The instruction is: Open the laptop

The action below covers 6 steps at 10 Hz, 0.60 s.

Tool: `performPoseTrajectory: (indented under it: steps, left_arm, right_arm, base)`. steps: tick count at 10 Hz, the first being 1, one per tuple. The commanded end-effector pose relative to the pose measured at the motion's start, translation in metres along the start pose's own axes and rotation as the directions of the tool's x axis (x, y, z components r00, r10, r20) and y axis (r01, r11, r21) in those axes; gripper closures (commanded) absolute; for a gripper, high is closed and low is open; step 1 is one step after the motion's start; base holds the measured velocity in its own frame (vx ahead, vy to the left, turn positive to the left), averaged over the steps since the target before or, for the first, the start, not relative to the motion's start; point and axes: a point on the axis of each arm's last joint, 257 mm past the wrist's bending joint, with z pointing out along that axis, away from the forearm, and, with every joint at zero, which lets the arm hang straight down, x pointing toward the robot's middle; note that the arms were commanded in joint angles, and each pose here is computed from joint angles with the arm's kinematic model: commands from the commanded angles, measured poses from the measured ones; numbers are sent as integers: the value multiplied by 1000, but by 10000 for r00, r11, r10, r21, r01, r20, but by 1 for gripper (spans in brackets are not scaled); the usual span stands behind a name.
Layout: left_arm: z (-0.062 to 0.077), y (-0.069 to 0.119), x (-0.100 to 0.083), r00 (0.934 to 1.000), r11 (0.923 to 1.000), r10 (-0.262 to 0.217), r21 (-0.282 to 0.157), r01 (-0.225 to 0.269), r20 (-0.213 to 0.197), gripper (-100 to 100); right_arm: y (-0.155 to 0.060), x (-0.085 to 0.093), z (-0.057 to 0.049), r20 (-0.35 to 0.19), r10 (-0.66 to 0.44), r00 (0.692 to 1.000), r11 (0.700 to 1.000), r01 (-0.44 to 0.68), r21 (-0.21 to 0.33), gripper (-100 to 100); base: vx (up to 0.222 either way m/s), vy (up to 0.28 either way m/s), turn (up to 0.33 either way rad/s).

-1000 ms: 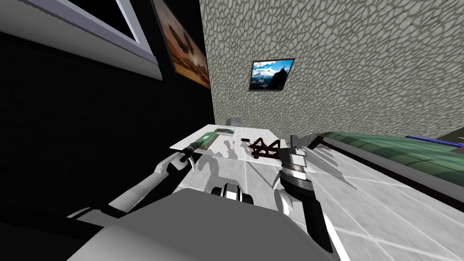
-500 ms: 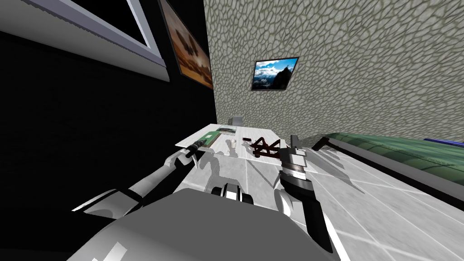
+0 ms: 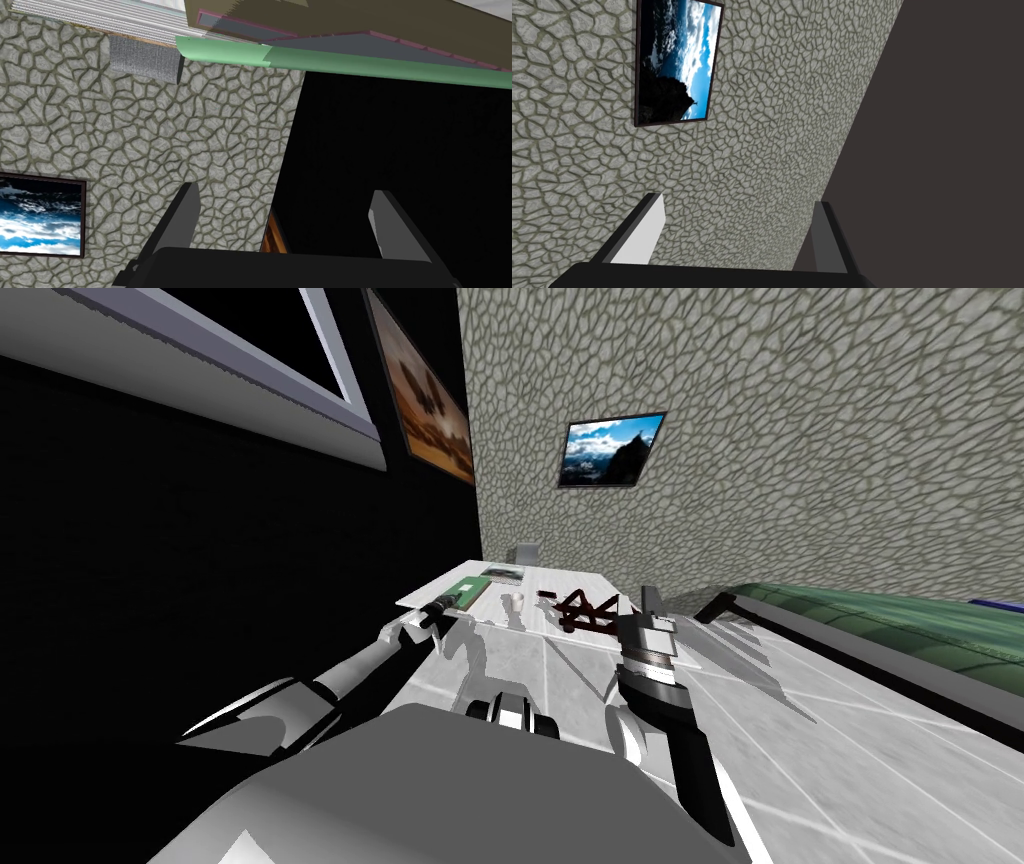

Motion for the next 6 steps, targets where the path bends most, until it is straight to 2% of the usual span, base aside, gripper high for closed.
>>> performPoseTrajectory:
  steps: [1, 2, 3, 4, 5, 6]
  left_arm:
    - [16, -12, -22, 9996, 9999, 49, 122, -52, 277, -100]
    - [24, -14, -11, 9999, 9998, 119, 165, -118, -28, -100]
    - [30, -18, -12, 9997, 9996, 227, 180, -226, -54, -100]
    - [35, -19, -22, 9997, 9996, 230, 152, -232, 78, -100]
    - [39, -28, -36, 9994, 9994, 219, 274, -227, 280, -100]
    - [44, -35, -25, 9995, 9985, 329, 431, -329, 11, -100]
  right_arm:
    - [0, 0, 0, 0, 0, 10000, 10000, 0, 0, 0]
    - [0, 0, 0, 0, 0, 10000, 10000, 0, 0, 0]
    - [0, 0, 0, 0, -1, 10000, 10000, 1, 0, 0]
    - [0, 0, 0, 0, 0, 10000, 10000, 0, 0, 0]
    - [0, 0, 0, 0, 0, 10000, 10000, 0, 0, 0]
    - [0, 0, 0, 0, 0, 10000, 10000, 0, 0, 0]
  base:
    - [-10, 4, -17]
    - [-51, -3, 119]
    - [-78, 1, 85]
    - [-49, -1, 0]
    - [-16, -4, -11]
    - [-59, -11, 160]
